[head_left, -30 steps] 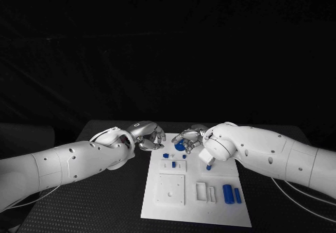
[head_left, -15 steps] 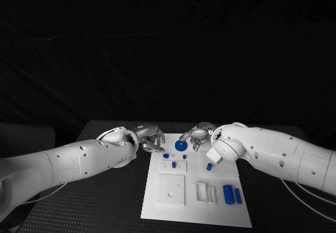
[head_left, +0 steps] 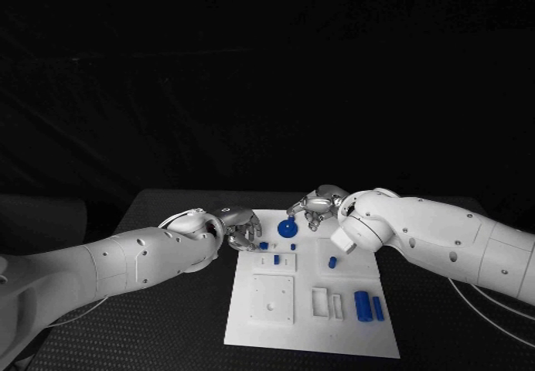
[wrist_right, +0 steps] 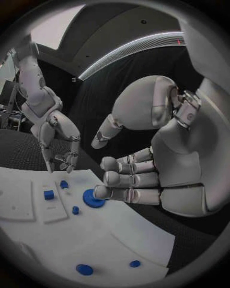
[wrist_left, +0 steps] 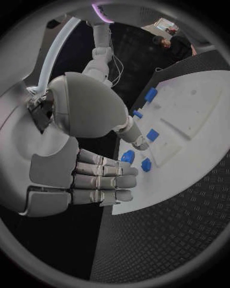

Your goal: Assemble the parts on the task board

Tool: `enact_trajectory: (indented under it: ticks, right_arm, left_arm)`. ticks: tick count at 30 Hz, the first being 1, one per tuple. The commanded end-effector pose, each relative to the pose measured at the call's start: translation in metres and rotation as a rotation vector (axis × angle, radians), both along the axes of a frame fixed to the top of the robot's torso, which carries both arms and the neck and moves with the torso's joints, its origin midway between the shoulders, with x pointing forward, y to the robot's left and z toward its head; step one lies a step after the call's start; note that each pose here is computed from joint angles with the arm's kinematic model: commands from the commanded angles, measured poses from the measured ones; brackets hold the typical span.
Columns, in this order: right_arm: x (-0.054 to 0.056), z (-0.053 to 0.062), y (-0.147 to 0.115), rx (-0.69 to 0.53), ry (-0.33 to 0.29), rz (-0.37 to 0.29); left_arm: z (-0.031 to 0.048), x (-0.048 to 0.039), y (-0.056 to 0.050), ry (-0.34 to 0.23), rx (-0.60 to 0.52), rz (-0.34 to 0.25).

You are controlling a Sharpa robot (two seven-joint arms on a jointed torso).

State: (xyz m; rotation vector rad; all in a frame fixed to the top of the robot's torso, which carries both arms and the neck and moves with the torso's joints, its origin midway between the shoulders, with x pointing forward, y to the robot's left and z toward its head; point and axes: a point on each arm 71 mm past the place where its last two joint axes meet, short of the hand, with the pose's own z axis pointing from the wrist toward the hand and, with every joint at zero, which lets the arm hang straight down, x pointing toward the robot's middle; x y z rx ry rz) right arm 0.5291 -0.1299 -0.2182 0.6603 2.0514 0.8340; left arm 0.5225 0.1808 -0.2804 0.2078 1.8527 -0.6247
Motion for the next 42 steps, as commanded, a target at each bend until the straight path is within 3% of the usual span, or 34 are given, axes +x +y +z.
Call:
enact_trajectory:
  ticks: [1,7,15,21,28,42]
  right_arm:
    - [0.0,0.002,0.001,-0.003,-0.03,0.016]
    - [0.0,0.003,0.0,-0.002,-0.031,0.016]
    - [-0.001,0.003,0.002,0.0,-0.03,0.021]
    - [-0.002,0.004,0.002,0.001,-0.029,0.024]
    - [-0.002,0.004,0.003,0.001,-0.027,0.028]
    - [-0.003,0.004,0.003,0.003,-0.028,0.032]
  left_arm:
    - [-0.0027,-0.0003,-0.002,-0.023,0.011,-0.018]
    - [-0.0074,0.0,-0.004,-0.033,0.006,-0.013]
    - [-0.0081,0.0041,-0.003,-0.047,0.009,-0.001]
    - [-0.0095,0.0053,-0.008,-0.03,0.009,0.004]
    - [-0.0132,0.009,-0.006,-0.008,0.02,0.013]
    - [-0.0229,0.0083,-0.014,-0.003,0.02,0.01]
